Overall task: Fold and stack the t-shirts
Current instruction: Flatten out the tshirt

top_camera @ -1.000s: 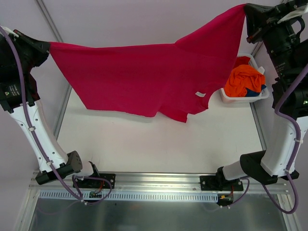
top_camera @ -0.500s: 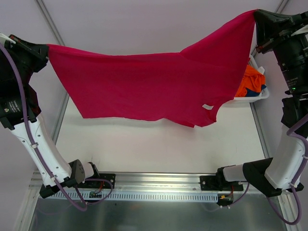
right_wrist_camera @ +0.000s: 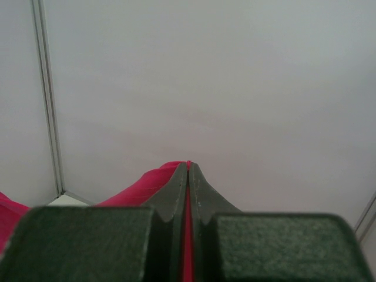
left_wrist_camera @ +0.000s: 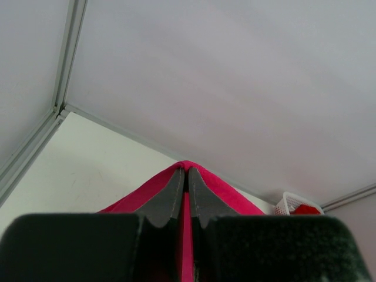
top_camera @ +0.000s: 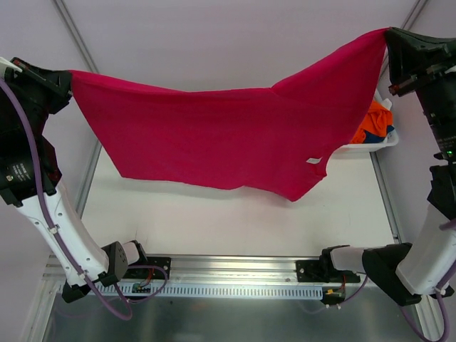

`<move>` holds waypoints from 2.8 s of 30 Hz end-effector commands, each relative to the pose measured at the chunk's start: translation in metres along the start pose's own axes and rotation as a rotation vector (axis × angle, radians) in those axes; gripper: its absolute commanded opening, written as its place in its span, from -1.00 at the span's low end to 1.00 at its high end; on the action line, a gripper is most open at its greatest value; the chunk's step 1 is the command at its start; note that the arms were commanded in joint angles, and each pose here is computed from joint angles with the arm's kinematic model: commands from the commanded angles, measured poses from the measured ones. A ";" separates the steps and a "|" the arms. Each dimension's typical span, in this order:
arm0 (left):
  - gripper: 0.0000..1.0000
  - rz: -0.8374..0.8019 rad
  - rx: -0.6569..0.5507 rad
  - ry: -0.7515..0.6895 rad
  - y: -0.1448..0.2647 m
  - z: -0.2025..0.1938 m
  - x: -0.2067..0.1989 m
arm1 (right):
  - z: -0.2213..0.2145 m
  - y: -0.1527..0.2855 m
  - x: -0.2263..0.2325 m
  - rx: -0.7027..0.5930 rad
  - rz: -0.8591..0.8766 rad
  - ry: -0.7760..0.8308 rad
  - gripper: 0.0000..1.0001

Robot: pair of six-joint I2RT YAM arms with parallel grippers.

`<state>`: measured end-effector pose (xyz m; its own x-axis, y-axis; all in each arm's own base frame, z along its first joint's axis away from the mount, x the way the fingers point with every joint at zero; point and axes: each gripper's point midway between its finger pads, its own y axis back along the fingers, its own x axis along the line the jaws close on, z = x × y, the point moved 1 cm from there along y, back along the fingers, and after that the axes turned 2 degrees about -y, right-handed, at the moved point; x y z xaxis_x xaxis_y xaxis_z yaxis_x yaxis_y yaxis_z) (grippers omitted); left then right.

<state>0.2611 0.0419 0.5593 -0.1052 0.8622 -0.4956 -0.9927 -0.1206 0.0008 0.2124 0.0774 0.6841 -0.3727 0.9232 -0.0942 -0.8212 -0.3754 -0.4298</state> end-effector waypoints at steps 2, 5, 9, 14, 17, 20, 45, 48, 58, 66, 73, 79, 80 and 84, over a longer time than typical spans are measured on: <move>-1.00 -0.024 -0.144 -0.070 0.035 0.031 -0.020 | 0.042 0.032 0.005 -0.114 0.001 0.061 -0.99; -1.00 -0.029 -0.162 -0.075 0.041 0.035 -0.024 | 0.047 0.042 0.003 -0.122 -0.017 0.077 -0.99; -1.00 -0.022 -0.173 -0.061 0.044 0.038 -0.024 | 0.052 0.051 0.005 -0.133 -0.016 0.054 -0.99; -1.00 -0.016 -0.196 -0.057 0.053 0.042 -0.027 | 0.063 0.064 0.014 -0.164 0.017 0.037 -0.99; -1.00 0.018 -0.197 -0.057 0.057 0.040 -0.022 | 0.065 0.067 0.014 -0.168 0.016 0.042 -0.99; -1.00 0.049 -0.186 -0.052 0.057 0.035 -0.015 | 0.053 0.061 0.013 -0.128 0.017 0.035 -0.99; -1.00 0.074 -0.087 -0.002 0.030 0.013 0.002 | 0.001 0.027 -0.019 0.025 -0.130 0.038 -0.99; -1.00 0.073 -0.088 -0.005 0.033 0.012 0.001 | 0.000 0.026 -0.016 0.026 -0.117 0.034 -0.99; -1.00 0.072 -0.097 -0.018 0.040 0.012 0.000 | -0.001 0.027 -0.016 0.027 -0.119 0.026 -0.99; -1.00 0.053 -0.087 -0.005 0.038 0.011 -0.004 | -0.009 0.031 -0.018 0.058 -0.136 0.012 -0.99; -1.00 0.052 -0.092 -0.014 0.041 0.012 -0.005 | -0.003 0.041 -0.017 0.050 -0.139 0.017 -1.00; -1.00 0.044 -0.112 -0.024 0.050 0.014 -0.009 | 0.002 0.049 -0.019 0.043 -0.157 0.031 -0.99; -1.00 0.042 -0.114 -0.025 0.052 0.015 -0.010 | 0.004 0.051 -0.018 0.038 -0.156 0.027 -0.99; -1.00 0.032 -0.130 -0.028 0.063 0.015 -0.015 | 0.016 0.068 -0.014 0.006 -0.156 0.018 -0.99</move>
<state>0.2132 0.0340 0.5677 -0.1580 0.8569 -0.4907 -0.9779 -0.2045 -0.0423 0.1804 0.0485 0.6532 -0.2646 0.9625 -0.0603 -0.8955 -0.2685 -0.3550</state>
